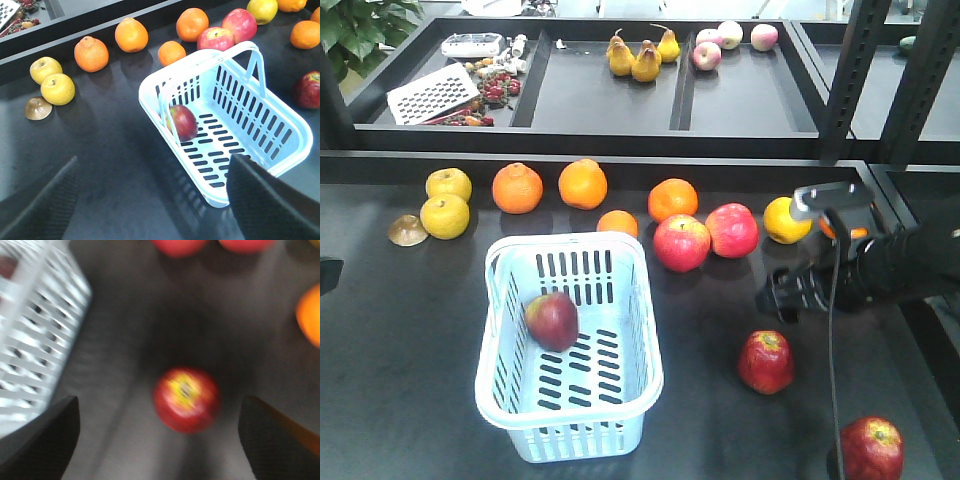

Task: Pick three apples into basket with both arms
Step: 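Move the right gripper to the second red apple and grasp it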

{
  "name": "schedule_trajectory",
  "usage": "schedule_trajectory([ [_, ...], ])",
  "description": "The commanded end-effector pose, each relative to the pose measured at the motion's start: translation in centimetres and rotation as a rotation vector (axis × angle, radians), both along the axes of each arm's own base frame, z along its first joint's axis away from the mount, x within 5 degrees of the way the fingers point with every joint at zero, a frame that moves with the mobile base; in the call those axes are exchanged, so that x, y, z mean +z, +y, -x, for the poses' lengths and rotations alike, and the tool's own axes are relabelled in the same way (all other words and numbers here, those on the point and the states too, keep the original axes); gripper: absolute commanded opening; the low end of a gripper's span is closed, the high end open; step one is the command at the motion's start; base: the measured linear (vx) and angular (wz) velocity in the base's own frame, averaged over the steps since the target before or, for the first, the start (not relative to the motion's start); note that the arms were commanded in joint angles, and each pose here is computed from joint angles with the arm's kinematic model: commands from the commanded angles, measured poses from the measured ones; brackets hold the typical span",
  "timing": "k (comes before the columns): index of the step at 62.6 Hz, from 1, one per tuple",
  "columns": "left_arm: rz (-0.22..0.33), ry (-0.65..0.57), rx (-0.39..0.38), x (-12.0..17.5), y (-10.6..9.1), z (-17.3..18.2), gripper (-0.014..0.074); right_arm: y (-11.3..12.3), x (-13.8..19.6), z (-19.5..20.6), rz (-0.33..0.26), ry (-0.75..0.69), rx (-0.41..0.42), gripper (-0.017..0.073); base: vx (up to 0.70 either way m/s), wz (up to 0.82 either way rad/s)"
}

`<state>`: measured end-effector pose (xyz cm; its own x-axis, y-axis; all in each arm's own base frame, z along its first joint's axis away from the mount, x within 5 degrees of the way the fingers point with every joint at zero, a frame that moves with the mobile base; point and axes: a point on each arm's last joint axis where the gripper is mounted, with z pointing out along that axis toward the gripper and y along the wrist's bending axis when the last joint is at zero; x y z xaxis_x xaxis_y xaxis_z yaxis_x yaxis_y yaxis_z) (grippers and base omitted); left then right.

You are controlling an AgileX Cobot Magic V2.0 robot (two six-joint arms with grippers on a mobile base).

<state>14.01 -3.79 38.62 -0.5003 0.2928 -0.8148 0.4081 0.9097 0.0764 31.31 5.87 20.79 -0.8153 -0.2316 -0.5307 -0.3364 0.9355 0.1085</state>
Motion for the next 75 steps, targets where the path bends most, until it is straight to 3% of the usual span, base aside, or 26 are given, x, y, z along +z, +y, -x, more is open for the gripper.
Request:
schedule_trajectory([
  [1, 0.039, -0.082, 0.013, 1.3, 0.0, -0.1, 0.0565, -0.3, -0.2, -1.2, 0.017, -0.039, -0.003, 0.0606, 0.00, 0.00],
  [15, 0.039, -0.082, 0.013, 1.3, 0.0, -0.1, 0.0565, -0.2, -4.4, -2.6, 0.032, 0.027, -0.031, 0.0598, 0.00, 0.00],
  [28, 0.039, -0.082, 0.013, 1.3, 0.0, -0.1, 0.0565, -0.1, -6.1, -3.2, 0.012, 0.039, -0.075, 0.0594, 0.00, 0.00],
  [45, 0.039, -0.082, 0.013, 1.3, 0.0, -0.1, 0.0565, 0.6, -6.6, -4.5, -0.036, 0.023, -0.055, 0.0594, 0.00, 0.00],
  [75, 0.039, -0.082, 0.013, 1.3, 0.0, -0.1, 0.0565, 0.8, -12.0, -4.7, -0.002, 0.154, -0.036, 0.0594, 0.00, 0.00],
])
